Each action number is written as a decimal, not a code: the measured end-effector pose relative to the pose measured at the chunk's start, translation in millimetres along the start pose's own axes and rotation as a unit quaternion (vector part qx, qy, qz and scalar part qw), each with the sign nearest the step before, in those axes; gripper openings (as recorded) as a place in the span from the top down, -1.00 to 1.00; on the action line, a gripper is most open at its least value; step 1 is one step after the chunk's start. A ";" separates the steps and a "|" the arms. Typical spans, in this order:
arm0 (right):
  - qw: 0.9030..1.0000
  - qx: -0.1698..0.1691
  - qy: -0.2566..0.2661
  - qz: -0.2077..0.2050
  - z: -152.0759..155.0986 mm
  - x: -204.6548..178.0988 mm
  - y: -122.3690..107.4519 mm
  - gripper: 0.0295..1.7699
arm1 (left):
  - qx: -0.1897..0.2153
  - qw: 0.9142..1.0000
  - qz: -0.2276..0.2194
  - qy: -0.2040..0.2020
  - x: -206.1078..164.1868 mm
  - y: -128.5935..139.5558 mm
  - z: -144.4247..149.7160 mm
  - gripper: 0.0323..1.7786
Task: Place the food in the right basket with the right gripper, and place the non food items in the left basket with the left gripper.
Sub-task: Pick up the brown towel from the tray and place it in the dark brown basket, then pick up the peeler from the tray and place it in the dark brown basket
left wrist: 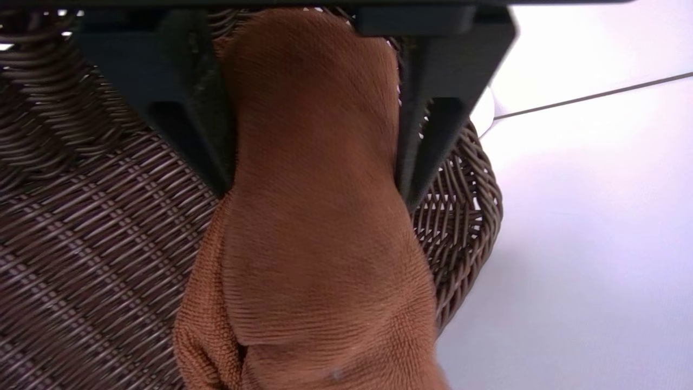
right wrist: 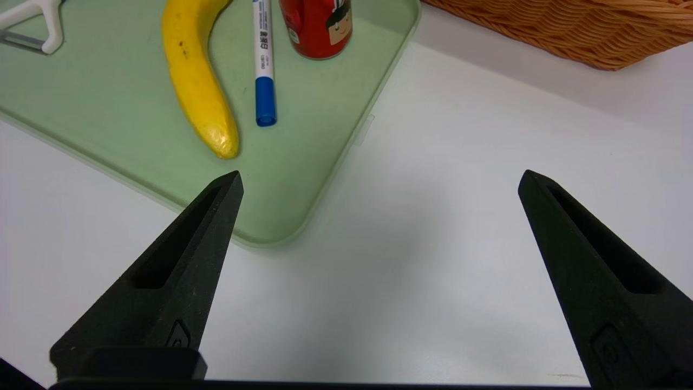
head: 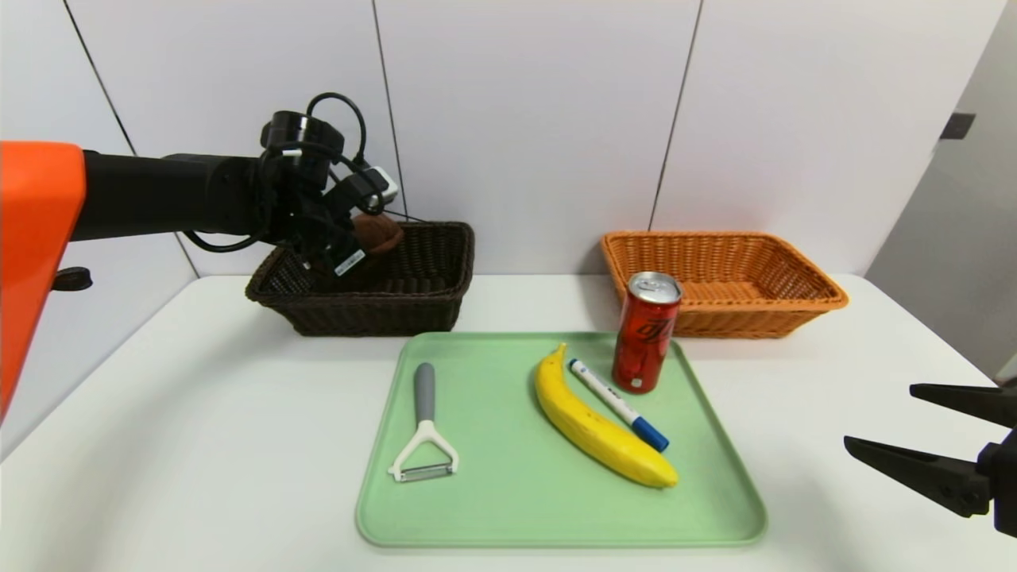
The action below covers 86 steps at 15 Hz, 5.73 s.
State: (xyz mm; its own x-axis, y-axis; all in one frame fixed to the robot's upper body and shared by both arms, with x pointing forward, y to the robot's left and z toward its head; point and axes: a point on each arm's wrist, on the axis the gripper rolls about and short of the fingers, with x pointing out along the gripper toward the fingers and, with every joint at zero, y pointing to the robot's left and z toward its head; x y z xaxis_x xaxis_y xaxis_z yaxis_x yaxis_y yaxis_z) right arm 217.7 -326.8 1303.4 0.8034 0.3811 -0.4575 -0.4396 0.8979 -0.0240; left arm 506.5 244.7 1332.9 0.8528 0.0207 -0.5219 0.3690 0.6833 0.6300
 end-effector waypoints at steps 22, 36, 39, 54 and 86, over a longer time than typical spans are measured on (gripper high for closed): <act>1.000 0.004 -0.004 -0.005 -2.5 -3.7 0.2 -0.98 | -0.394 0.908 -0.133 0.052 -143.7 -63.8 52.8 -0.86; 1.000 0.005 -0.003 -0.005 -3.8 -4.0 0.6 -0.98 | -0.400 0.887 -0.120 0.198 -100.0 -148.4 38.3 -0.90; 1.000 0.005 -0.003 -0.006 -3.7 -4.2 0.7 -0.98 | -0.406 0.881 -0.114 0.216 -85.5 -158.7 36.2 -0.90; 1.000 0.003 -0.004 -0.007 -5.9 -5.9 1.9 -0.98 | -0.402 0.878 -0.114 0.232 -59.8 -178.4 33.0 -0.90; 1.000 0.001 -0.009 -0.010 -4.4 -7.3 1.3 -0.98 | -0.220 0.963 -0.155 0.012 -189.7 -76.5 65.9 0.70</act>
State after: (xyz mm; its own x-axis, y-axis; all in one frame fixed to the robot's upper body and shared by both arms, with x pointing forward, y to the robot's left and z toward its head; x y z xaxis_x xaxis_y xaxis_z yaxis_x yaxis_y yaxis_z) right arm 209.6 -329.4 1302.7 0.8188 0.3679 -0.4406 -0.4233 0.9055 -0.0305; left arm 340.8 140.3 1421.6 0.7158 -0.2217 -0.6621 0.4081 0.9023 0.1391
